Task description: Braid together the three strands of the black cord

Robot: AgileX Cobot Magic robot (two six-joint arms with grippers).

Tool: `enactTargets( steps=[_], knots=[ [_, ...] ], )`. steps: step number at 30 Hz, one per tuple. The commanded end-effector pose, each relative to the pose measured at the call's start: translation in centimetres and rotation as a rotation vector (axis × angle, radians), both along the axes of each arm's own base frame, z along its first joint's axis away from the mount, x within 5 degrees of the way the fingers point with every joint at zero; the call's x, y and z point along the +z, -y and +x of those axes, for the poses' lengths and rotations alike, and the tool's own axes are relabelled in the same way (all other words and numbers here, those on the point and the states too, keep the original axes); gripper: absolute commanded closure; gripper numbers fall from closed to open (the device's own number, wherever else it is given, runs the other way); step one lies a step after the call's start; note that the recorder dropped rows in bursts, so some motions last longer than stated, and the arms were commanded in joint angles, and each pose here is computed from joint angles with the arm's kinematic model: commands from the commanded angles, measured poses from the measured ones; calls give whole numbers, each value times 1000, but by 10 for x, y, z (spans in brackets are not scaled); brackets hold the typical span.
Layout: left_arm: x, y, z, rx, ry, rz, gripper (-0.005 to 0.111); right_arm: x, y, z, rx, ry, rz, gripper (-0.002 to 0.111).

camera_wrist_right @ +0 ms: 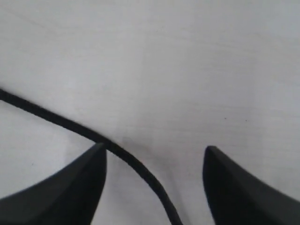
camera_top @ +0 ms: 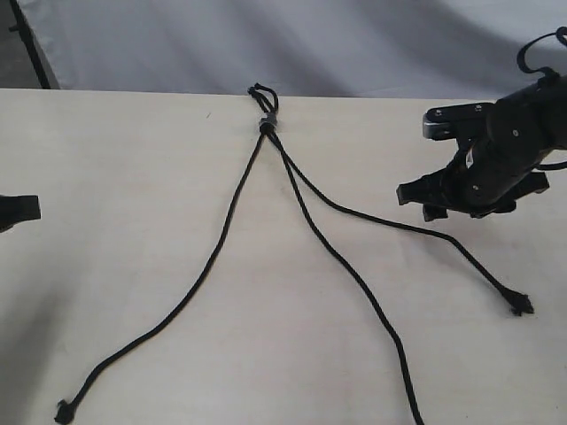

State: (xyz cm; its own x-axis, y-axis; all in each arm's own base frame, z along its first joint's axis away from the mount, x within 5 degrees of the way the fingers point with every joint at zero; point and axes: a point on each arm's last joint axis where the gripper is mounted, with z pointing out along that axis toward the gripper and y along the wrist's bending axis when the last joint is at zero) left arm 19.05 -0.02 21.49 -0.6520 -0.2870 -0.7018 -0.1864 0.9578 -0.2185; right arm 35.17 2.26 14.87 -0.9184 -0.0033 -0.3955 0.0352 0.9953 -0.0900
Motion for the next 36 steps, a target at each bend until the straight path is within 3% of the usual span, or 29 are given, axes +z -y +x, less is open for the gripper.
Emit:
enactTargets(
  steps=[1,3,8,11,18,24,36],
  knots=[
    [12,17,6,-70,40,-27,103,37,9,5,0,-3,-98,43],
    [20,33,11,-134,58,-52,94,55,12,3,-6,13,-132,43],
    [32,94,30,-362,54,-70,58,83,15,-4,-10,87,-146,43],
    [29,132,49,-465,22,-66,48,86,15,-5,-13,89,-148,43],
    [11,222,91,-645,-169,-14,46,87,17,-5,0,86,-181,43],
    [-15,282,120,-715,-321,26,46,87,18,-5,-7,90,-190,43],
    [-53,327,158,-696,-511,53,46,88,17,-3,-16,122,-170,43]
  ],
)
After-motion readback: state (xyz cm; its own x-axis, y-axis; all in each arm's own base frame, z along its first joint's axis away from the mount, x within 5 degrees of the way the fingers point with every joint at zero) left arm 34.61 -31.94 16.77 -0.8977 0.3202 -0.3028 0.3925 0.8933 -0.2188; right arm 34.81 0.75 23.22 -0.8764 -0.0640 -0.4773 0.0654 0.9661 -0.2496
